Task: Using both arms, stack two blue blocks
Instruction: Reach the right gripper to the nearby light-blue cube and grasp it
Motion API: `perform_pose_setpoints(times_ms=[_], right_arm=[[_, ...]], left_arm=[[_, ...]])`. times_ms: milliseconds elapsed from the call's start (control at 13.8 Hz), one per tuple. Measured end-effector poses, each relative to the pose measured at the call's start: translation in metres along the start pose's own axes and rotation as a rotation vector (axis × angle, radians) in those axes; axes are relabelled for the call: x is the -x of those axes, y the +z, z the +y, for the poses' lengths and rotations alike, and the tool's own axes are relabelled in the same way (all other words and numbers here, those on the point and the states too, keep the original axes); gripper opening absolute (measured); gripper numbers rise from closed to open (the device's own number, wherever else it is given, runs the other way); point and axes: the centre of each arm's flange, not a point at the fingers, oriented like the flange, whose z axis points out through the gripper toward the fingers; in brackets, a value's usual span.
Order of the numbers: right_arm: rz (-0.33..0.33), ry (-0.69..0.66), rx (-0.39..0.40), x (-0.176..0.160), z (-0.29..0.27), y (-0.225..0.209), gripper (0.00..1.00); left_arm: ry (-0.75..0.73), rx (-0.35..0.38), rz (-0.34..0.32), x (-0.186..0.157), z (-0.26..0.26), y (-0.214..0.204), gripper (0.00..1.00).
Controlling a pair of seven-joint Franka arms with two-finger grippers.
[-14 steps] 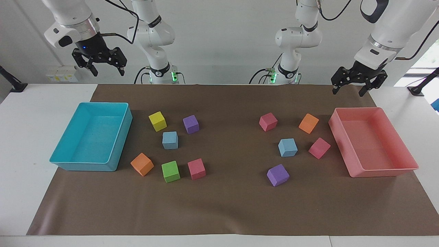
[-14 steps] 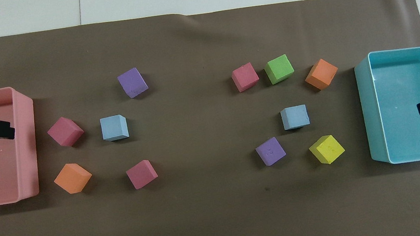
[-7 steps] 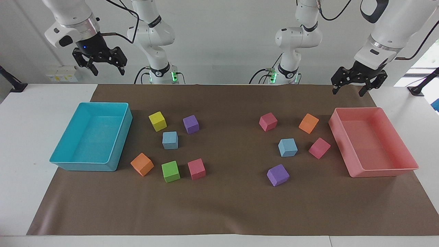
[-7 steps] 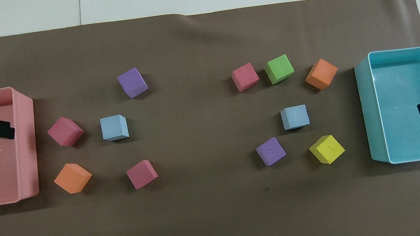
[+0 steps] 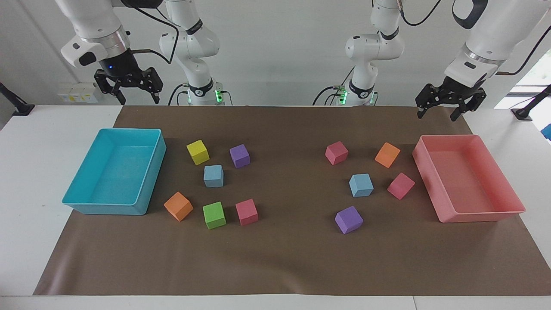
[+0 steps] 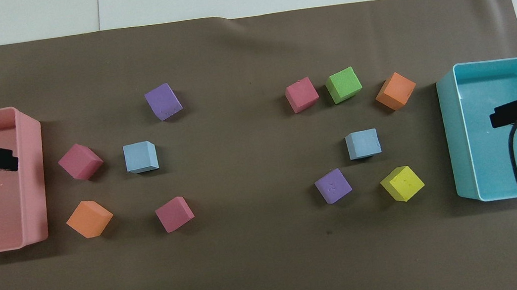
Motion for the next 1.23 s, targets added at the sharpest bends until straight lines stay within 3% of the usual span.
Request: perform_pose_setpoints(times_ms=[290, 725, 1233], right_arm=[[0.005, -0.06, -0.004, -0.019, -0.045, 0.069, 1.0], [0.013, 0.034, 0.003, -0.06, -0.097, 0.17, 1.0], [-0.004, 0.095, -0.045, -0.053, -0.121, 0.268, 1.0]], left_arm=[[0.0, 0.0, 0.0, 0.0, 0.0, 0.0, 1.0], [0.0, 0.0, 0.0, 0.0, 0.0, 0.0, 1.0], [0.0, 0.0, 0.0, 0.0, 0.0, 0.0, 1.0]])
